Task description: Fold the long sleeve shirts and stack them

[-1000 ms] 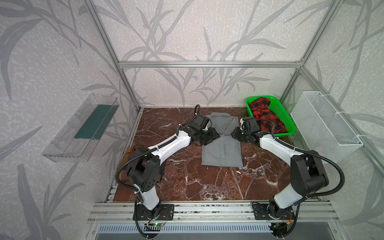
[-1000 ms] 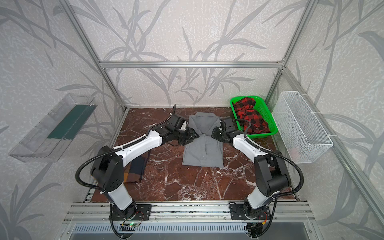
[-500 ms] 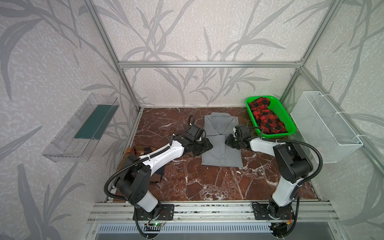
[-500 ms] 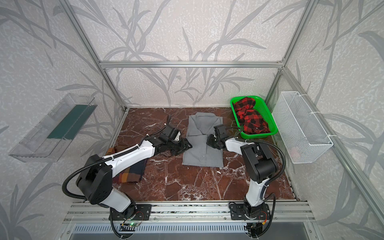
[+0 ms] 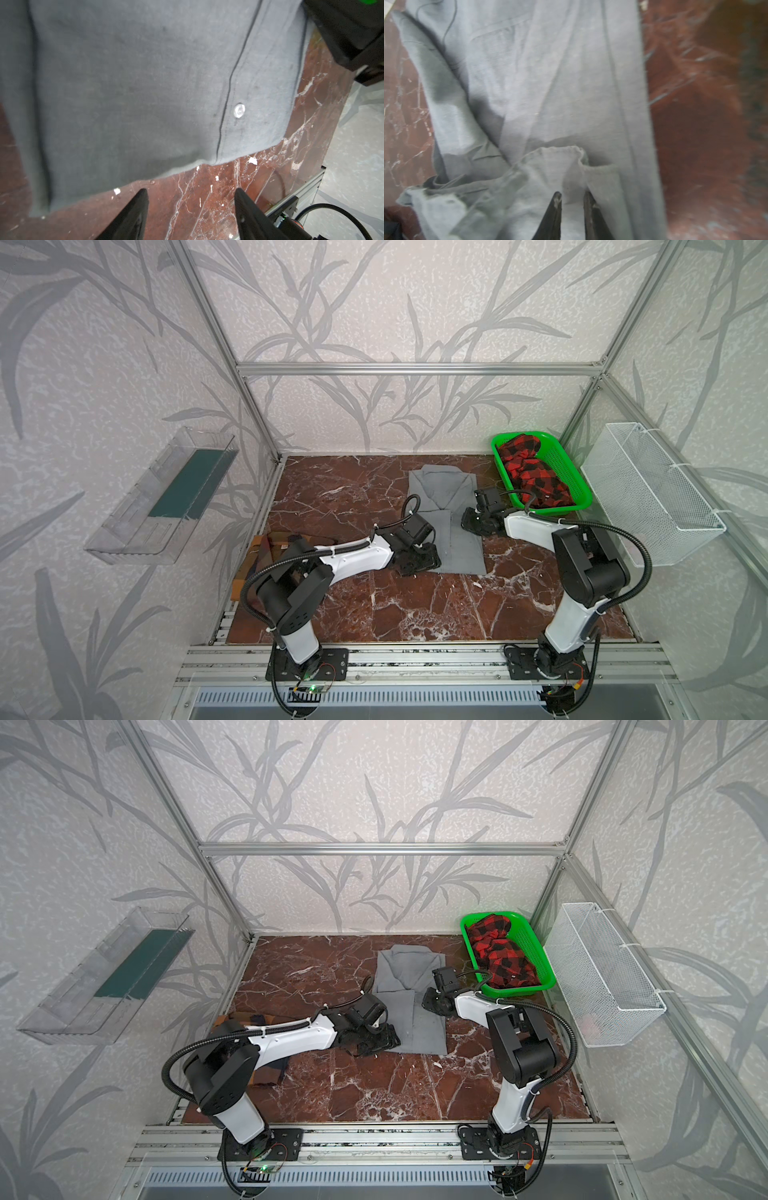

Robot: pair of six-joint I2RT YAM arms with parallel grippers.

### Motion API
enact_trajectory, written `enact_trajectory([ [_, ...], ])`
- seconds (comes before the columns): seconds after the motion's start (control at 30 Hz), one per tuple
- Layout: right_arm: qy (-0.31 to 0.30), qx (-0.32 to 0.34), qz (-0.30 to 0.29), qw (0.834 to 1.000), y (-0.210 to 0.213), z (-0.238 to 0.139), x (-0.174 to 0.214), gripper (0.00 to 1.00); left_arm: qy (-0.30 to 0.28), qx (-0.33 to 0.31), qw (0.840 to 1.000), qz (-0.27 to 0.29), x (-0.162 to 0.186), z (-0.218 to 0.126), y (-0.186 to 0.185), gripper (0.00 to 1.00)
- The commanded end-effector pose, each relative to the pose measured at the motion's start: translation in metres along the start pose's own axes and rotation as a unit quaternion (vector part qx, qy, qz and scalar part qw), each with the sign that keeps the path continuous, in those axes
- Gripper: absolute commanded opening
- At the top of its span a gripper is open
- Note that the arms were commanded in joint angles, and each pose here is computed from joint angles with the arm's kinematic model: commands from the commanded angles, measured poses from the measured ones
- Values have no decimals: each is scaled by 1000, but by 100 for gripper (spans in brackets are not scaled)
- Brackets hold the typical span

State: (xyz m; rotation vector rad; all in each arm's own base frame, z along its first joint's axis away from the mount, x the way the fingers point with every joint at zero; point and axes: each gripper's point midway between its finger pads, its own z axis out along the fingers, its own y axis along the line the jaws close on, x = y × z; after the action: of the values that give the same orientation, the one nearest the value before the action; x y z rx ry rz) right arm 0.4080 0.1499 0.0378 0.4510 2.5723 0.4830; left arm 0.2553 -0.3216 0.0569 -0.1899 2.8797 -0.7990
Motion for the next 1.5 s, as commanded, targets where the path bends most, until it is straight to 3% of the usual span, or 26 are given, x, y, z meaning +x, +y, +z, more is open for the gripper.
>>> enact_trajectory([
  [0.0, -20, 26, -15, 999, -15, -19, -5, 22, -13, -6, 1000, 1, -12, 3, -6, 67],
  [0.33, 14, 25, -37, 999, -28, -22, 17, 22, -7, -49, 999, 9, -25, 14, 15, 68],
  [0.77, 68, -6, -51, 996, -30, -44, 122, 21, -4, -77, 997, -2, -58, 8, 47, 68],
  [0.93, 77, -33, -93, 992, 12, -58, 174, 21, -30, -77, 997, -11, -92, -16, 52, 69],
  [1.17, 87, -98, -142, 981, 91, -68, 255, 21, -114, -62, 991, -19, -148, -105, 57, 79],
  [1.33, 111, -173, -202, 958, 165, -92, 301, 24, -149, -85, 985, 4, -144, -152, 70, 84],
  [1.47, 65, -173, -237, 954, 171, -129, 271, 32, -143, -89, 986, 0, -112, -156, 90, 86],
])
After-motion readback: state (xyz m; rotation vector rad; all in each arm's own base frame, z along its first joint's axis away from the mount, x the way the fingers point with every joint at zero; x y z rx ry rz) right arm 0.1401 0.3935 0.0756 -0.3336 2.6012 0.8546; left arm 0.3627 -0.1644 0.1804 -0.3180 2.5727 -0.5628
